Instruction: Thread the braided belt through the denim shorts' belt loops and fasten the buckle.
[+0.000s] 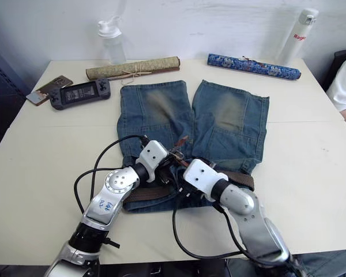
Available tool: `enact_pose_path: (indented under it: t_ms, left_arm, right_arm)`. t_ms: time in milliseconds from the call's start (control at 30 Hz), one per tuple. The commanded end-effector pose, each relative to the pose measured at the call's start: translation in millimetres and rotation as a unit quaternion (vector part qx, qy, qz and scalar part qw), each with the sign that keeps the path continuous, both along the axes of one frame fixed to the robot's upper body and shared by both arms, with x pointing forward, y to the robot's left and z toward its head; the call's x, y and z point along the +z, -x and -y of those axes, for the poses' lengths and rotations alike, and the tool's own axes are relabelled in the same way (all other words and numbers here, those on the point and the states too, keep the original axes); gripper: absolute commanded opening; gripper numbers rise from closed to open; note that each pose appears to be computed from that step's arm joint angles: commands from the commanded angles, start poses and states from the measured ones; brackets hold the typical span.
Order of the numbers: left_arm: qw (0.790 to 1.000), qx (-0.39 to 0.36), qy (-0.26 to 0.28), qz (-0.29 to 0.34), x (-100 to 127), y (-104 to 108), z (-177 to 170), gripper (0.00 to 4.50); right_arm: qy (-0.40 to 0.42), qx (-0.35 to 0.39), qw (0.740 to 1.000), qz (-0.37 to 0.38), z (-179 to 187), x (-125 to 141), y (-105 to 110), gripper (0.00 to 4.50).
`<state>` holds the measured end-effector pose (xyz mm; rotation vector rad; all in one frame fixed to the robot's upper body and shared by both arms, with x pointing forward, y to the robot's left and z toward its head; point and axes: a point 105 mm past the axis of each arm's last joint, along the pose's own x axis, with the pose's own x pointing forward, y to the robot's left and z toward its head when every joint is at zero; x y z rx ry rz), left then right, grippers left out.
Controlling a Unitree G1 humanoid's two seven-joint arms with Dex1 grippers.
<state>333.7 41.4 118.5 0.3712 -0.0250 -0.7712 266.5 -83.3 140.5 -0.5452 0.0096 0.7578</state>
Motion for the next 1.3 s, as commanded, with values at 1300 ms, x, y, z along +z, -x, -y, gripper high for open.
enact_pose_path:
  t_ms: [1300]
  left_arm:
    - [0.997,-0.049,-0.048,0.047,-1,-6,25,0.00]
  right_arm:
    - [0.322,0.173,0.896,0.252,31,79,-42,3.97]
